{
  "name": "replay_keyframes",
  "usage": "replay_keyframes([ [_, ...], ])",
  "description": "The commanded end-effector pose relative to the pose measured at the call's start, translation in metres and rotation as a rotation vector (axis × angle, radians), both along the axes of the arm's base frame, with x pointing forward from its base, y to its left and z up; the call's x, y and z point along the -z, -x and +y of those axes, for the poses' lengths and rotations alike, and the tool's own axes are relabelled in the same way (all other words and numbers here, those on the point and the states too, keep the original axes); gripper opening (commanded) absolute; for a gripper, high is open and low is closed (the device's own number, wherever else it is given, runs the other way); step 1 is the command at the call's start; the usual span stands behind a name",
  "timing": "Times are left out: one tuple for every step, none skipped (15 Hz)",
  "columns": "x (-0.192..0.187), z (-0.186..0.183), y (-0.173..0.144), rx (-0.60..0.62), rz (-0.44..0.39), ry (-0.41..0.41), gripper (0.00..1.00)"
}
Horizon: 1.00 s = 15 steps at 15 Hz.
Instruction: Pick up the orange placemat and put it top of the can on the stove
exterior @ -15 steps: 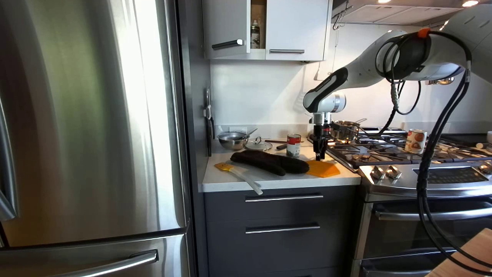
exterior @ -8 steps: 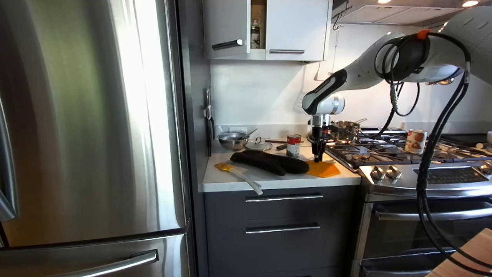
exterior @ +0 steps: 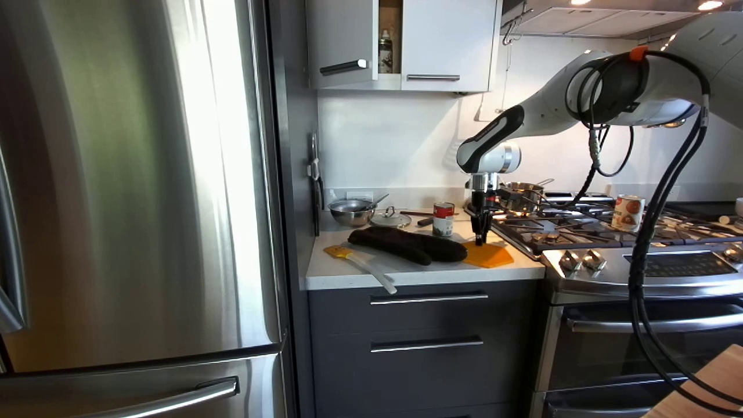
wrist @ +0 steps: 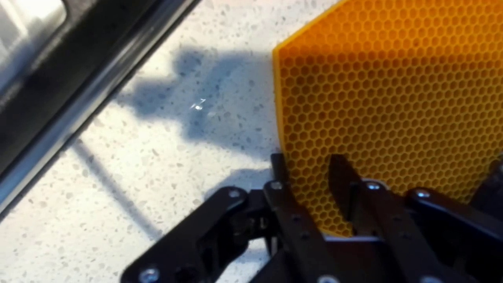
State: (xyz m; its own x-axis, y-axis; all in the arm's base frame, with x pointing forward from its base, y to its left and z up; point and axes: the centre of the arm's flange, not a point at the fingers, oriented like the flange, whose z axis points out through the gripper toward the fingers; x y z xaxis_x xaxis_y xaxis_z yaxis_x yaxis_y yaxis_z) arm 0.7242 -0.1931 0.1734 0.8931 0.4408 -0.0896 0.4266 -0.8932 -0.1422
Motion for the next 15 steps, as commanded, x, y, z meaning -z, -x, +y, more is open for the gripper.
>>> replay_keyframes([
  [0.009,-0.003,-0.001,-0.01,0.0,-0.029,0.08],
  [0.009,-0.003,-0.001,-0.011,0.0,-0.028,0.04],
  [0.009,-0.003,-0.001,-0.013,0.001,-0.028,0.05],
  [0.009,-0.002,-0.001,-0.013,0.002,-0.03,0.0],
  [0.007,-0.001,-0.001,-0.013,0.002,-0.035,0.0],
  [0.004,0.0,0.0,-0.008,0.0,-0.036,0.03],
  [0.0,0.0,0.0,-0.003,-0.001,-0.038,0.02],
  [-0.005,0.0,0.002,0.008,-0.003,-0.039,0.01],
  [-0.011,0.0,0.004,0.019,-0.004,-0.035,0.02],
  [-0.02,0.002,0.007,0.035,-0.006,-0.033,0.02],
  [-0.028,0.003,0.011,0.055,-0.007,-0.033,0.02],
  [-0.039,0.004,0.014,0.074,-0.006,-0.031,0.02],
  [-0.047,0.004,0.017,0.095,-0.001,-0.031,0.02],
  [-0.057,0.005,0.02,0.123,0.005,-0.03,0.02],
  [-0.066,0.006,0.023,0.148,0.008,-0.025,0.02],
])
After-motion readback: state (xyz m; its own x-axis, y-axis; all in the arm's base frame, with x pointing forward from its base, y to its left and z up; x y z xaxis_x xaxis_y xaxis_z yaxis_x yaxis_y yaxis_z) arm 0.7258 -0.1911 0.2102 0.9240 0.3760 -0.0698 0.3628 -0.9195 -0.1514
